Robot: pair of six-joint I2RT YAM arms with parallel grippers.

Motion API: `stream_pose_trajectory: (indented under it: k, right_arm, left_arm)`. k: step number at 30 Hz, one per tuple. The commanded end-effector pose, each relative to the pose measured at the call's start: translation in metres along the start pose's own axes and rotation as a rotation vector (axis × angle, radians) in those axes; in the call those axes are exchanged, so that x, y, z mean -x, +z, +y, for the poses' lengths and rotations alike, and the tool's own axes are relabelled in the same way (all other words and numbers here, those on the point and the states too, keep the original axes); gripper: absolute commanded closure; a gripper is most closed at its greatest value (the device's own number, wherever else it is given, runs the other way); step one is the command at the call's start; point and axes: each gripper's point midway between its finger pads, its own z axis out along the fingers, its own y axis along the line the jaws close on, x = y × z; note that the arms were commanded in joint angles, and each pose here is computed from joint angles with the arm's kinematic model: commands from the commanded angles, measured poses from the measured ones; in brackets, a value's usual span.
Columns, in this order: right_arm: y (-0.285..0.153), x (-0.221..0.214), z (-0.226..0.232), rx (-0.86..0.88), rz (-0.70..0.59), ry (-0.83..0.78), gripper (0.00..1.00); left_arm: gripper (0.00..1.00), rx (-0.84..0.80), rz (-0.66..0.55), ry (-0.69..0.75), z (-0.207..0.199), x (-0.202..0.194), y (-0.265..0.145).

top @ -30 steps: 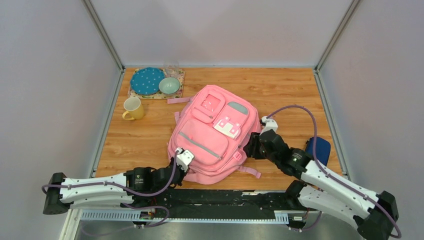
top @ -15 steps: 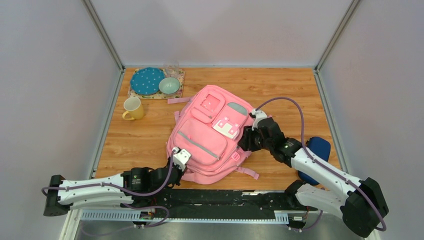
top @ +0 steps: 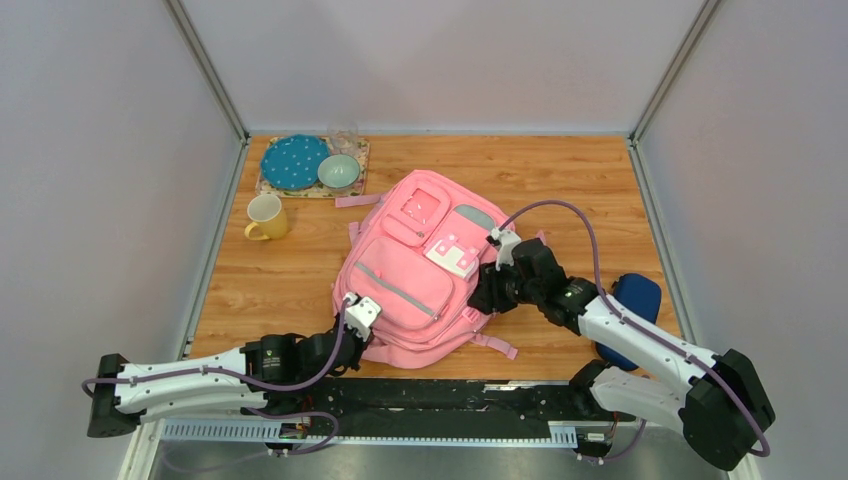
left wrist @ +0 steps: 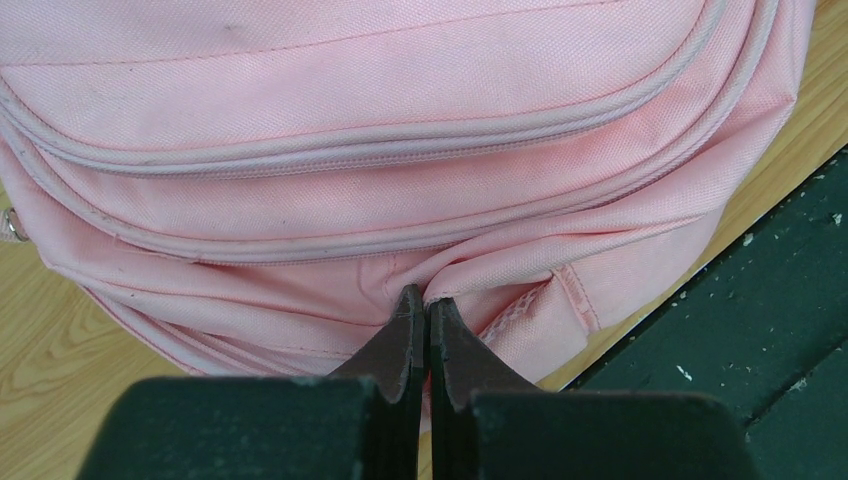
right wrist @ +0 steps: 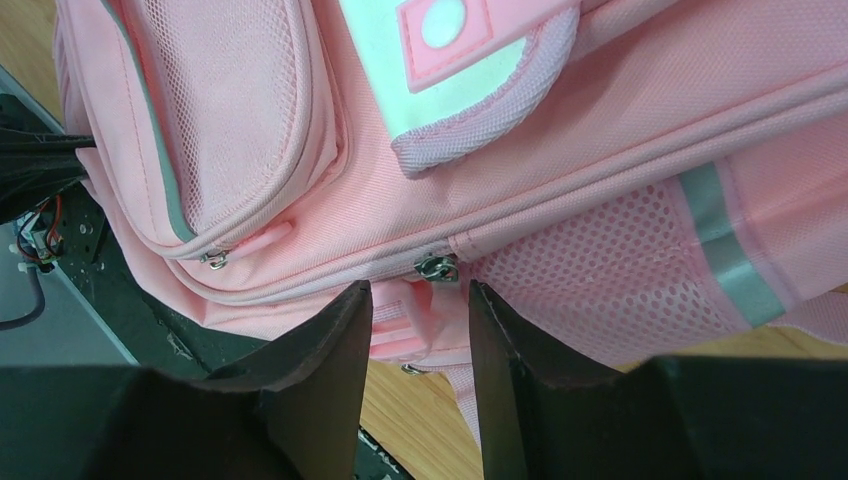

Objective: Pack the student bag
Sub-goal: Unzip the student bag at the center of the board.

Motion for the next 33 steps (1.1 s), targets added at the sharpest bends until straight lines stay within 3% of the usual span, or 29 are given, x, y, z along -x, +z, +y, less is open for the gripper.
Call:
stream_pose_trajectory:
  k: [1,17,24,33]
  right_arm:
    - [-0.002,-0.002,0.002,0.018,-0.008,-0.023,0.55]
    - [0.005,-0.001,0.005,0.044,0.005,-0.031,0.56]
    - [0.011,0.000,0.006,0.053,0.024,-0.036,0.70]
    - [0.020,-0.008,-0.010,-0.018,0.040,-0.009,0.68]
  left_arm:
    - [1.00,0.012,-0.037,-0.020,0.003,0.013,-0.002]
    - [1.00,-0.005,-0.020,-0.016,-0.002,0.013,0.001]
    - [1.00,-0.008,-0.009,-0.009,-0.003,0.013,0.003]
    - [1.00,-0.009,-0.006,-0.009,-0.003,0.013,0.004]
